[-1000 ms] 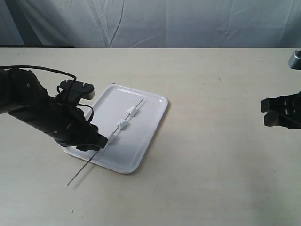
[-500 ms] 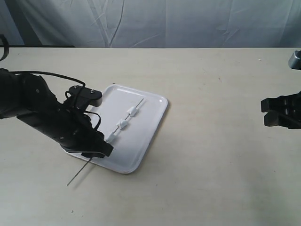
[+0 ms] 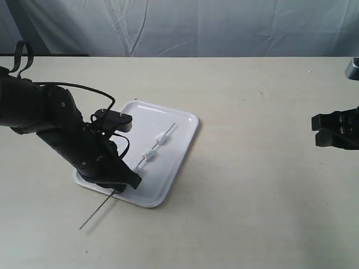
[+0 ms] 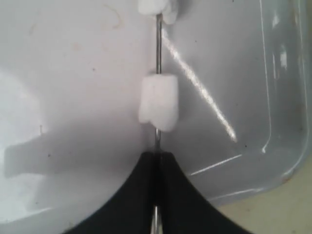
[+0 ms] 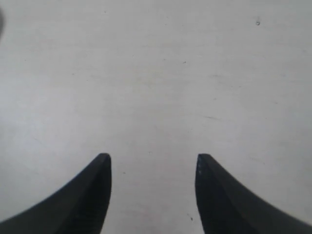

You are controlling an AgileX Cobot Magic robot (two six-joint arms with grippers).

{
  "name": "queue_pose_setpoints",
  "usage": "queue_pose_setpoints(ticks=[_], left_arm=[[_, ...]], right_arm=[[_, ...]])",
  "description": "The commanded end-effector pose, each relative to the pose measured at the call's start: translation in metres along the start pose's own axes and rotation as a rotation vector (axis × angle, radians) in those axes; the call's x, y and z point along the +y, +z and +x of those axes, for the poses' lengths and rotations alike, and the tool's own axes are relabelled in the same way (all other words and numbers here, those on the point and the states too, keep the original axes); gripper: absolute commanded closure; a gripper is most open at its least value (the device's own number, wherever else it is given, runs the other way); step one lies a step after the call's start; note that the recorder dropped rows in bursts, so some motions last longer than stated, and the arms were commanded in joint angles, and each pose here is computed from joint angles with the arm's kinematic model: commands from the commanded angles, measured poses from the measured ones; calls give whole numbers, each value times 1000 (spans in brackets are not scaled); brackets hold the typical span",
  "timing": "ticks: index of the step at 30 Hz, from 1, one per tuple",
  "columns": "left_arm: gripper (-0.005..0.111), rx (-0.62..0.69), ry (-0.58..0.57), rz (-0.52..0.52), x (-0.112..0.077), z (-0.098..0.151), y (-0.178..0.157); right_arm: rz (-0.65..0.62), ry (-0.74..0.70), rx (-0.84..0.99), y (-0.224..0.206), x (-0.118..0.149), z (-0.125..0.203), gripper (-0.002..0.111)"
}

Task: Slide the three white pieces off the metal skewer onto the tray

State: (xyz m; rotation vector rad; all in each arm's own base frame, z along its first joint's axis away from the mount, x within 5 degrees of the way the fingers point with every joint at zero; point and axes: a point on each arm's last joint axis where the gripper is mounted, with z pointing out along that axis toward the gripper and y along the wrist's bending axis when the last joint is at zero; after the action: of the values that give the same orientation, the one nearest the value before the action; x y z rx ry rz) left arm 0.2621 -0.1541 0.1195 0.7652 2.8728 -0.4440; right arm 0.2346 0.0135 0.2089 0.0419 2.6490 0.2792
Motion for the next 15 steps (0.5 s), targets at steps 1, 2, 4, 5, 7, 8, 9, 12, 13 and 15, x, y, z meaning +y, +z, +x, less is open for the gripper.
queue_pose_setpoints(ticks=[1, 2, 4, 5, 7, 8, 9, 12, 13, 15], left_arm=[[107, 15, 22, 69, -15, -5, -36], [107, -2, 11, 113, -18, -7, -58], [107, -42, -31, 151, -14, -1, -94], [107, -46, -49, 160, -12, 3, -103], [107, -74, -79, 169, -6, 11, -126], [107, -91, -91, 174, -5, 14, -135], [107, -120, -110, 183, -3, 18, -145], [107, -237, -142, 214, -2, 25, -173], [107, -271, -145, 218, -1, 26, -180], [107, -292, -159, 225, 3, 29, -186]], right_arm=[[27, -4, -125, -5, -2, -12, 58], [39, -6, -182, -9, -2, -16, 58], [37, 19, -253, -16, -1, -21, 58], [24, 48, -271, -18, 0, -22, 58], [7, 100, -325, -23, 1, -25, 58], [3, 114, -347, -25, 1, -27, 58], [0, 127, -366, -28, 2, -28, 58], [-65, 169, -342, -29, 10, -26, 58], [-97, 137, -310, -28, 16, -24, 58], [-211, 49, -219, -23, 35, -20, 58]])
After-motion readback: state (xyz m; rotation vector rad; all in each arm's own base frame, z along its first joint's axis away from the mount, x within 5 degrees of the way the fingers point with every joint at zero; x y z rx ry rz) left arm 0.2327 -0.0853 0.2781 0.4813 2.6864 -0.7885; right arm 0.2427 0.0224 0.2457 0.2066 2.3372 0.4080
